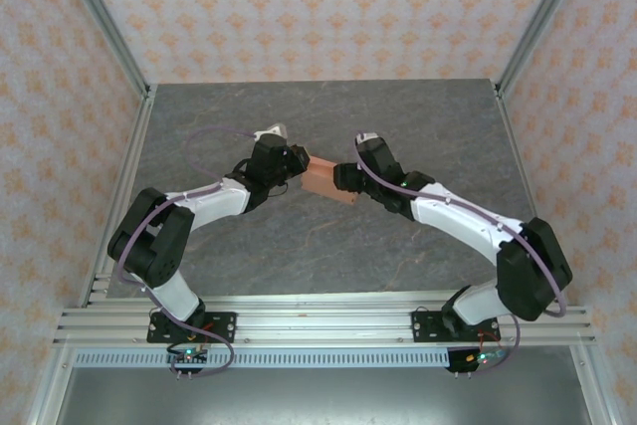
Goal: Fold the paper box
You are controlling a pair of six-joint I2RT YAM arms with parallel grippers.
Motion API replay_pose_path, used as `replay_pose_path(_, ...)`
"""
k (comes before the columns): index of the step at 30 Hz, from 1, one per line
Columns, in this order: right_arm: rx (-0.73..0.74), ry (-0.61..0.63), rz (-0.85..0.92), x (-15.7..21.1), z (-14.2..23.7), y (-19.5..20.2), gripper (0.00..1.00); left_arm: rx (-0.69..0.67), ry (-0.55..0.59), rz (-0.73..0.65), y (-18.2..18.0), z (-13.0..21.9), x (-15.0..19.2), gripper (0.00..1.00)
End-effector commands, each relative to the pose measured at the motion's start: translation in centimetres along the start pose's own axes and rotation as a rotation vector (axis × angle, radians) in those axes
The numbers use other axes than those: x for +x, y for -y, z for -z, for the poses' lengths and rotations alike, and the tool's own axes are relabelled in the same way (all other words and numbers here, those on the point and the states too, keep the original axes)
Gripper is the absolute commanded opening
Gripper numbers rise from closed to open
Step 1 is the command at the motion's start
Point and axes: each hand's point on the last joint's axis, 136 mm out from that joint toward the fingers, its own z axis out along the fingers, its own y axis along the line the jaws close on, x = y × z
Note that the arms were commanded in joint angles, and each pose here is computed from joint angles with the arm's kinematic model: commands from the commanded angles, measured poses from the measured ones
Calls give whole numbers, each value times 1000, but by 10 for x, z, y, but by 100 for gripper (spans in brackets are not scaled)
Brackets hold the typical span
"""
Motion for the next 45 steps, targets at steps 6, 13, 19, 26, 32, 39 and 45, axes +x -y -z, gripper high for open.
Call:
replay_pose_path(6, -16, 33, -184, -16, 21, 24, 67, -220, -223, -30, -68, 3, 71, 10)
replay_pose_path(13, -47, -15, -395, -16, 3, 46, 63, -218, -221, -30, -67, 3, 70, 10)
replay_pose_path(19, -88, -74, -474, 2, -16, 44, 59, -216, -223, -30, -66, 3, 71, 10)
replay_pose_path(26, -125, -111, -530, 22, -29, 41, 51, -219, -218, -28, -67, 5, 71, 10)
replay_pose_path(32, -132, -123, -574, 41, -34, 44, 47, -220, -221, -27, -69, 6, 75, 10)
replay_pose_path(39, -137, -130, -586, 56, -37, 46, 40, -216, -246, -26, -71, 7, 81, 10)
replay_pose_path(45, -159, -134, -583, 59, -40, 44, 33, -211, -263, -29, -72, 8, 86, 11)
